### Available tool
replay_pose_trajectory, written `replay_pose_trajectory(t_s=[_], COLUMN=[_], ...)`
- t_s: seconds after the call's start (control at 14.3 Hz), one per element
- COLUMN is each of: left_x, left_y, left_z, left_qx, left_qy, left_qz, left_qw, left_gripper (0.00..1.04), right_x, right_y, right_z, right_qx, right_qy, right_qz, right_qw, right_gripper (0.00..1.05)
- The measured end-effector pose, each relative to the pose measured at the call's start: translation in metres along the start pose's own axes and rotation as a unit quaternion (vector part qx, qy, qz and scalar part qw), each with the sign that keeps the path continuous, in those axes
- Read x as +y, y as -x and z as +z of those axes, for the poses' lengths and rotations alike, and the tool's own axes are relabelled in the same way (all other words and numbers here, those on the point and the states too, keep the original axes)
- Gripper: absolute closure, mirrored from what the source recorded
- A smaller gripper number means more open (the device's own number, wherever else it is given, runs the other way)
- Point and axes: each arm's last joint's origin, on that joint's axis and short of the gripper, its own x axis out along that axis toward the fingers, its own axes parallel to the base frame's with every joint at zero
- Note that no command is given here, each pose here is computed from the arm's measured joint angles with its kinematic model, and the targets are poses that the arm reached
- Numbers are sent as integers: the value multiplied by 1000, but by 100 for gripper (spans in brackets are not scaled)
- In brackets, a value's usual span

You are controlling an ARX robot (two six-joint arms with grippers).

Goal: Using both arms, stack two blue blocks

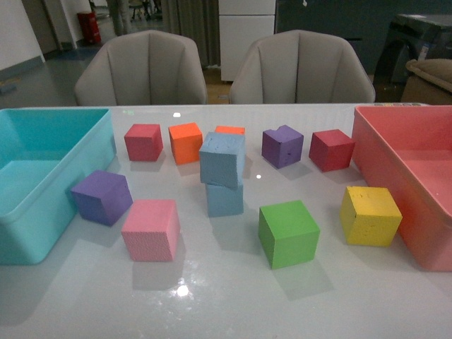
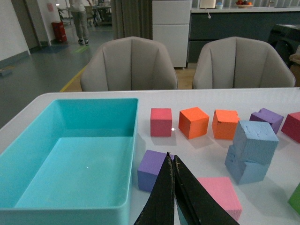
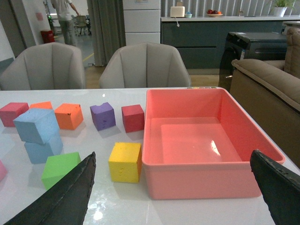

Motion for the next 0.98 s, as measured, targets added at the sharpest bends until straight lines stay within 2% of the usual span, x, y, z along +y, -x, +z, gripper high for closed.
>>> replay_pose_trajectory(t_s=[0.56,0.84,0.98], left_x=[6,22,21], left_y=[11,26,32], left_z=[-4,-12,-20], left_qx=[-2,0,-1], left_qy=[0,1,1], left_qz=[-1,7,-3], left_qw=[1000,1000,1000], left_gripper=[103,103,103], right_x=[0,0,0], right_y=[0,0,0], right_z=[0,0,0], right_qx=[0,0,0], right_qy=[0,0,0], right_qz=[0,0,0], right_qw=[1000,1000,1000], right_gripper=[6,6,6])
